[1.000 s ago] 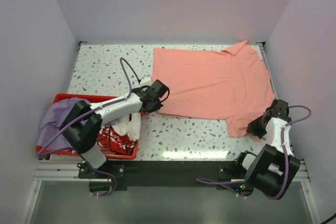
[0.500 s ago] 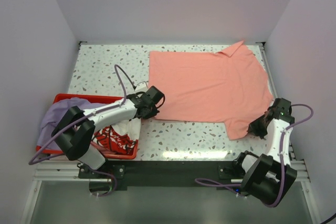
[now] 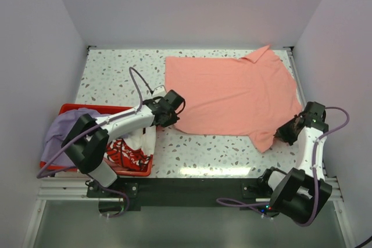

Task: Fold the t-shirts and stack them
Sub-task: Fold the tshirt

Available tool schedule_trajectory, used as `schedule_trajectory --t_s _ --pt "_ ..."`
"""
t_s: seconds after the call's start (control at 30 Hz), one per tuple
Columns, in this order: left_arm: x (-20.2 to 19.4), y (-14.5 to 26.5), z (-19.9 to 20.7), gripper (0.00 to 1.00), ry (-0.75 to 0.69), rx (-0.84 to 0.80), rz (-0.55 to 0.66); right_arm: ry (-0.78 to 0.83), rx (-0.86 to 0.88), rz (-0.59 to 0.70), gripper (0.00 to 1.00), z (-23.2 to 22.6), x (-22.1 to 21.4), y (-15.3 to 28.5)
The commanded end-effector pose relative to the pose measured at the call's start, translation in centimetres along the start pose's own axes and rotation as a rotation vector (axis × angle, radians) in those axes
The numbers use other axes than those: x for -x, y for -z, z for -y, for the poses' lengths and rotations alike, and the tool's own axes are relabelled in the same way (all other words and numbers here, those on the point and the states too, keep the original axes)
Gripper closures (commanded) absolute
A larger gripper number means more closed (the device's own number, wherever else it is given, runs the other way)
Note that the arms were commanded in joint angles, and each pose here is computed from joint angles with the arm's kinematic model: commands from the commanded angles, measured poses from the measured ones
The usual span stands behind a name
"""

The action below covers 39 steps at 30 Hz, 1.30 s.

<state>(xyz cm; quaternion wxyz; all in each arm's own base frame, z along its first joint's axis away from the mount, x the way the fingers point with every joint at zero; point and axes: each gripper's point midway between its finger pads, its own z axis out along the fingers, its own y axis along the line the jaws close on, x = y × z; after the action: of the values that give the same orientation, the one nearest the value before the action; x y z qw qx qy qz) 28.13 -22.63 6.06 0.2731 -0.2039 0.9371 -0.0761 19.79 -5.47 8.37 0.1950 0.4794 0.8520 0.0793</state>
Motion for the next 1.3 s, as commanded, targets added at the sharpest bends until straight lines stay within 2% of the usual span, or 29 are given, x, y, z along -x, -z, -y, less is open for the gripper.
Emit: schedule_trajectory --t_s 0.0,0.3,0.4,0.97,1.27 --pt "2.1 0.1 1.8 1.00 0.009 -0.036 0.028 0.013 0.100 0.087 1.00 -3.4 2.8 1.1" --pt "5.5 -0.7 2.3 1.00 0.032 -0.037 0.049 0.105 0.163 0.225 1.00 -10.7 7.4 2.5" --pt "6.7 -1.0 2.4 1.00 0.035 -0.031 0.064 0.112 0.154 0.212 1.00 -11.8 8.0 1.5" --pt "11.2 -3.6 2.4 1.00 0.068 0.023 0.097 0.144 0.173 0.314 1.00 -19.2 14.4 0.2" --pt "12.6 -5.7 2.7 1.00 0.057 0.043 0.085 0.208 0.191 0.310 1.00 -22.5 15.9 -1.7"
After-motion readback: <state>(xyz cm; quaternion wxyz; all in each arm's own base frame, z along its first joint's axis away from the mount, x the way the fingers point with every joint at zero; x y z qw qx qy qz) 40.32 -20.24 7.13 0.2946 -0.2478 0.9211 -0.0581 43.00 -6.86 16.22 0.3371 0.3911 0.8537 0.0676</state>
